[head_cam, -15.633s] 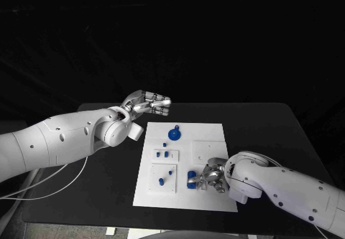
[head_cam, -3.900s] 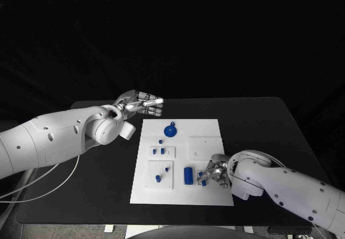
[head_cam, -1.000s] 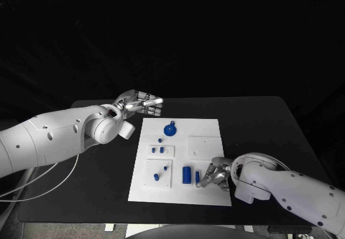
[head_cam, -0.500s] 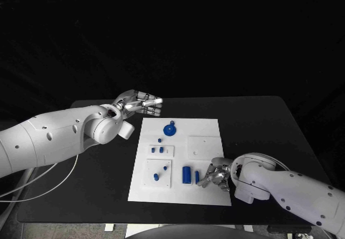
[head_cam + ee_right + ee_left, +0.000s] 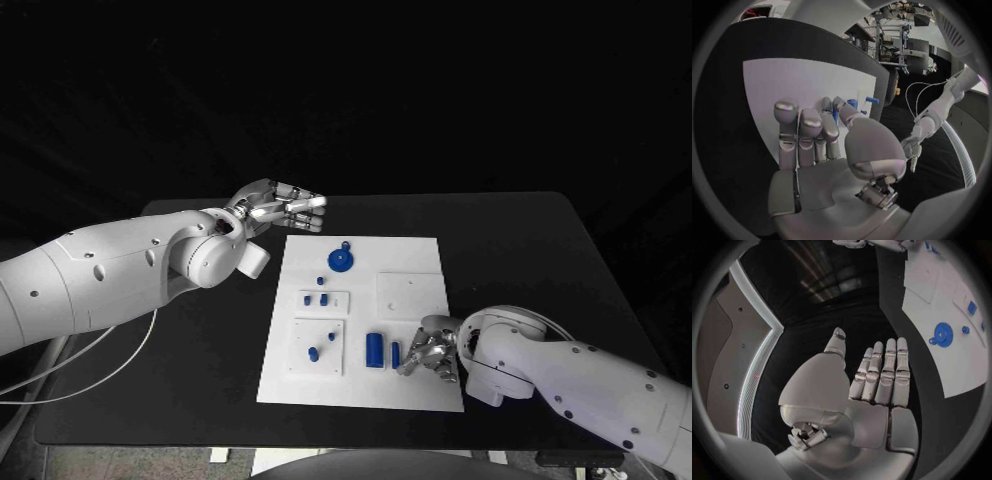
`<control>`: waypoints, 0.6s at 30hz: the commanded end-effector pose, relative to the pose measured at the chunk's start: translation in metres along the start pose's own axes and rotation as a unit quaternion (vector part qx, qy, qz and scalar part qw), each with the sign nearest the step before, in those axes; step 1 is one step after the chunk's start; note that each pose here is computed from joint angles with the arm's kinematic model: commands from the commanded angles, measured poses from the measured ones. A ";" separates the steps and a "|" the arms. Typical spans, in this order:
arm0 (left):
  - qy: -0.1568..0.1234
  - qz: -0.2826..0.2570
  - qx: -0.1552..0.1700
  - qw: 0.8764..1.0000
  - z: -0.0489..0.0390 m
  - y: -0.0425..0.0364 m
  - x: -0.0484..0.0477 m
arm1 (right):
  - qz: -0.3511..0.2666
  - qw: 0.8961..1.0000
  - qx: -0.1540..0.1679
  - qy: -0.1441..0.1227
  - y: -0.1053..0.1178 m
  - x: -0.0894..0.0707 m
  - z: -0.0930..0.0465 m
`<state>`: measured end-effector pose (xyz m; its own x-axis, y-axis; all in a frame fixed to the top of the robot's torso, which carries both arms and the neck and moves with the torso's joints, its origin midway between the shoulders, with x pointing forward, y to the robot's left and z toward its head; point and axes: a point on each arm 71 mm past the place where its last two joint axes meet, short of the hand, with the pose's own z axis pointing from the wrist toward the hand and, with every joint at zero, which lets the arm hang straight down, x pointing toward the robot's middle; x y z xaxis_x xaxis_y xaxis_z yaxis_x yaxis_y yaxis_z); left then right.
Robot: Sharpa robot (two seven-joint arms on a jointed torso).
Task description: Assemble the parts on the task board
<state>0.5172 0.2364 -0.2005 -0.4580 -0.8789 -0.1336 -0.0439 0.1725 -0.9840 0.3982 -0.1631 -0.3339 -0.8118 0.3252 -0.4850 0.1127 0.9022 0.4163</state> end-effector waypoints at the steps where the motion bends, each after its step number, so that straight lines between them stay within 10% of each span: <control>1: 0.008 0.000 0.003 1.000 0.0002 -0.0013 0.0020 | -0.006 1.000 0.009 0.000 -0.002 0.000 0.001; 18: -0.001 0.004 0.009 1.000 0.0000 -0.0018 -0.0004 | 0.011 1.000 0.009 0.016 -0.007 0.000 0.000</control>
<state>0.5173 0.2371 -0.2005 -0.4567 -0.8791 -0.1362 -0.0434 0.1750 -0.9836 0.3994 -0.1687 -0.3359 -0.8121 0.3364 -0.4767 0.1365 0.9039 0.4054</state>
